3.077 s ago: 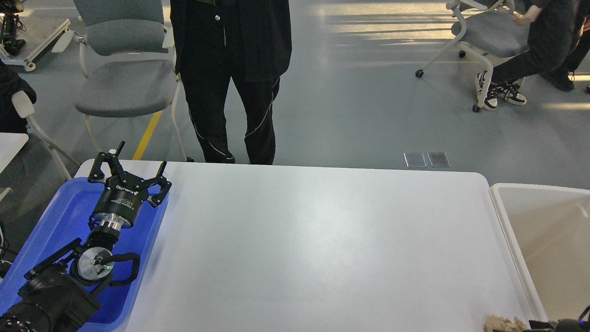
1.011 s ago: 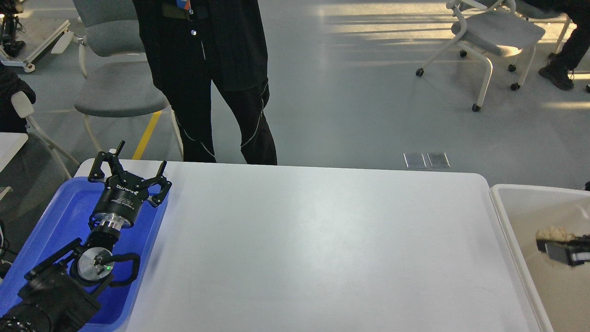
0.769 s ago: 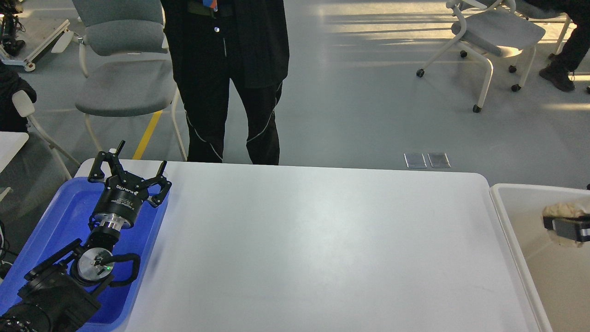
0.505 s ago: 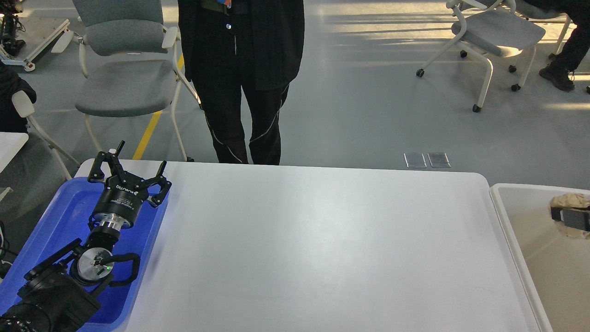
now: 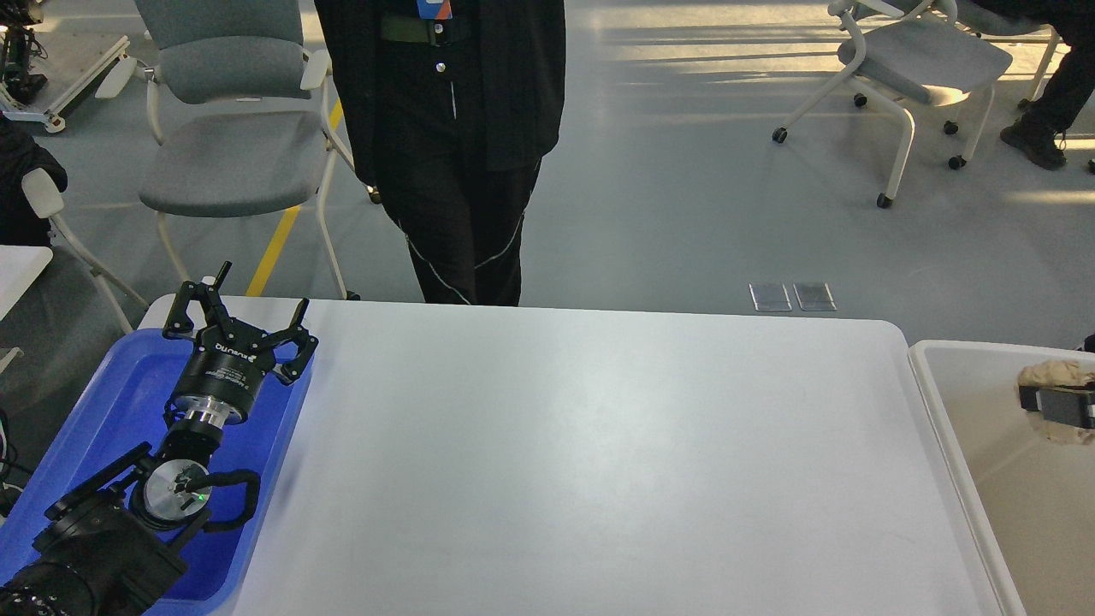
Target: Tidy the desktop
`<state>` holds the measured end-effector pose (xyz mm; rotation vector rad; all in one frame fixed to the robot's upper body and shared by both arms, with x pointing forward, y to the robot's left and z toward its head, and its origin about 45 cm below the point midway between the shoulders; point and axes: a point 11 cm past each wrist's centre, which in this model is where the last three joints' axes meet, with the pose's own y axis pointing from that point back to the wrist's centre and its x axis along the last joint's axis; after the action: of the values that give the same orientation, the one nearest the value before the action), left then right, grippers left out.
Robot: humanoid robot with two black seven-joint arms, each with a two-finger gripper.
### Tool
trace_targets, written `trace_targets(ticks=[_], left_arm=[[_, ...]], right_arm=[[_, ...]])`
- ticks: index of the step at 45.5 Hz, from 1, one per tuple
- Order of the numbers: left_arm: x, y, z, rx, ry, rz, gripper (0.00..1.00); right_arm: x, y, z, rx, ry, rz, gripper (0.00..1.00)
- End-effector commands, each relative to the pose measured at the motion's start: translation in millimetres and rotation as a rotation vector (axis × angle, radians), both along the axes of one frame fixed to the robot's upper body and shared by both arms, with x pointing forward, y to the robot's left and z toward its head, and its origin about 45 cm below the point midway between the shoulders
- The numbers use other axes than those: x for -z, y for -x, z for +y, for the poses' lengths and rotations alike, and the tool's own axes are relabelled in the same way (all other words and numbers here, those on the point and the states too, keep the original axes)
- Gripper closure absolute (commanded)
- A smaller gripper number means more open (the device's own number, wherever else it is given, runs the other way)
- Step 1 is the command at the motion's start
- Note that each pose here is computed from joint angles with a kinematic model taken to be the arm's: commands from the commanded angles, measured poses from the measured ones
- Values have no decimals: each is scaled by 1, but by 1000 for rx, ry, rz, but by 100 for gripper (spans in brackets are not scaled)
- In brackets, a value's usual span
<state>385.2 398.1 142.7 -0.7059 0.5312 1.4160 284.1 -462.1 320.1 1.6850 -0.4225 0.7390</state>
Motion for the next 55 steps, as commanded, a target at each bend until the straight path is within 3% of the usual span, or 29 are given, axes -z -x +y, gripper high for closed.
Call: trace_targets(ticks=[1,17,34,55], left_arm=[[0,0,0,2,0,-1,0],[0,0,0,2,0,-1,0],[0,0,0,2,0,-1,0],[0,0,0,2,0,-1,0]], right_arm=[[0,-3,4,-8,-3,-3,100],[11,-9,-23,66,21,-8,100],[8,-25,-101,496,-264,-136,100],[146,1,-112,823,-404,-130,100]])
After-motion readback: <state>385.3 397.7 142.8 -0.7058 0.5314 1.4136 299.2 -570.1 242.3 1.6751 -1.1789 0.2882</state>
